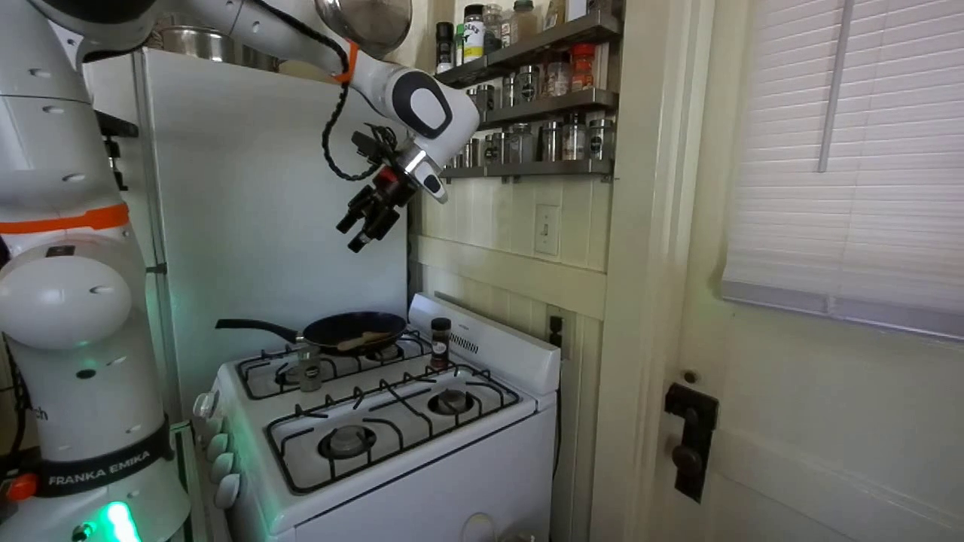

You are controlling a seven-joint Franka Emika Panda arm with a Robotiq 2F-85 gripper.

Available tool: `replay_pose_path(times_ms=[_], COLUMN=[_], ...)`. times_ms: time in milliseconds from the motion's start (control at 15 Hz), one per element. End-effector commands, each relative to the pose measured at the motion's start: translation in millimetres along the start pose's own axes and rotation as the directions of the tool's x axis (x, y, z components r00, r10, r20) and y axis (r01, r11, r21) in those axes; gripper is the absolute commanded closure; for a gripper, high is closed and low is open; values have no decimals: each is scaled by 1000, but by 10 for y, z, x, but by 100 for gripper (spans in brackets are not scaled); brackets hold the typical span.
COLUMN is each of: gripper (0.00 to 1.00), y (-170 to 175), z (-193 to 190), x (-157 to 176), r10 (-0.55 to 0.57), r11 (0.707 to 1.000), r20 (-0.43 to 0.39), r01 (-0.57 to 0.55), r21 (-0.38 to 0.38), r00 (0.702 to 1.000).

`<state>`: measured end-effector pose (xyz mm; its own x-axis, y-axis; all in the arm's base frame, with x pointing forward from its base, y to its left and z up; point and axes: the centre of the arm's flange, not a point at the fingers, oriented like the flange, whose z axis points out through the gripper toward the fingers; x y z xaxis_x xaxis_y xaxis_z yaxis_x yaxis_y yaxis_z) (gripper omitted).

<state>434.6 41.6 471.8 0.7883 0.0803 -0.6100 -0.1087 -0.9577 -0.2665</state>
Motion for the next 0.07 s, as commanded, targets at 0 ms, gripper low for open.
replay_pose_path(times_ms=[0], gripper=[0], y=[10], z=[14], x=[21], r10=[2], r11=[1000], r20=[5], r01=[-2], r21=[1], r00=[1000])
